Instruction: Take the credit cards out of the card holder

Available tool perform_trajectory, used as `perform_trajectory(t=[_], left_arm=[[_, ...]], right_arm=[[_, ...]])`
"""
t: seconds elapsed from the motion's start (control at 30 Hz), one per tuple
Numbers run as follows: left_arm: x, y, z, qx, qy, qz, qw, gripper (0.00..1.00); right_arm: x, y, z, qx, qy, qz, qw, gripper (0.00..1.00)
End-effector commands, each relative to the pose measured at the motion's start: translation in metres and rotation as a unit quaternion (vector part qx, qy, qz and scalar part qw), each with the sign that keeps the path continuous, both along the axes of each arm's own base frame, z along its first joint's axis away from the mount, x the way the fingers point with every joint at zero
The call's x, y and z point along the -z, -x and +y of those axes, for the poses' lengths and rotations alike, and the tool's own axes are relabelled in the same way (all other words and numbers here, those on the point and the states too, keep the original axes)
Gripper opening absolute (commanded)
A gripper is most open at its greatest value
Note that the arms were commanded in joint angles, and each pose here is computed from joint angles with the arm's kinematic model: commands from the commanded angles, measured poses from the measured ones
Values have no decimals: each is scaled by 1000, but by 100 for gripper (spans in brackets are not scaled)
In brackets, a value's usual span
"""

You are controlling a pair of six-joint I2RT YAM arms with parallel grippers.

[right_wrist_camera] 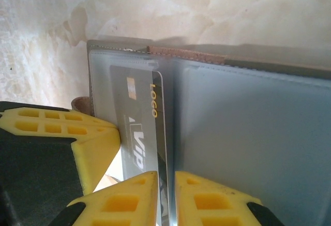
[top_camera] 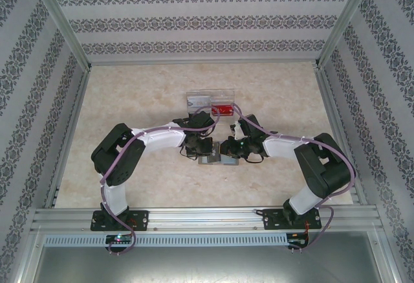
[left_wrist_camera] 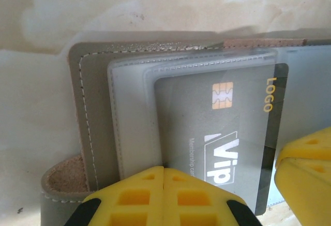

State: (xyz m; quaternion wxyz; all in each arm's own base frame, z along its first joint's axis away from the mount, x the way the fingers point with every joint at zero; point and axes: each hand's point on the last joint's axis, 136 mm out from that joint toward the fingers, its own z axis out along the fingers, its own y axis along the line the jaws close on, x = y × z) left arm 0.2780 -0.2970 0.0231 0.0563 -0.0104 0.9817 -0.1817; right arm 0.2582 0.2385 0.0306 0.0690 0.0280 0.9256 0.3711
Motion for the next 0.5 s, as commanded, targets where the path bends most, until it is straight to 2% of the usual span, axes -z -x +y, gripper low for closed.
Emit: perform_trajectory(t=[0.0, 0.2, 0.23, 0.37, 0.47], left_arm=[[11, 4, 2, 4, -22, 8, 1000, 3], [10, 3, 1, 4, -21, 7, 1000, 3], [10, 4, 1, 3, -21, 8, 1000, 3], [11, 4, 1, 4, -22, 9, 1000, 3], [13, 4, 2, 4, -26, 11, 1000, 3]], right_arm=[[1, -2, 4, -11, -10, 0, 1000, 19], [7, -1, 5, -15, -11, 9, 1000, 19], [7, 0, 6, -16, -12, 10, 1000, 17], [4, -1, 8, -18, -20, 7, 1000, 0], [2, -1, 6, -16, -21, 1, 1000, 0]])
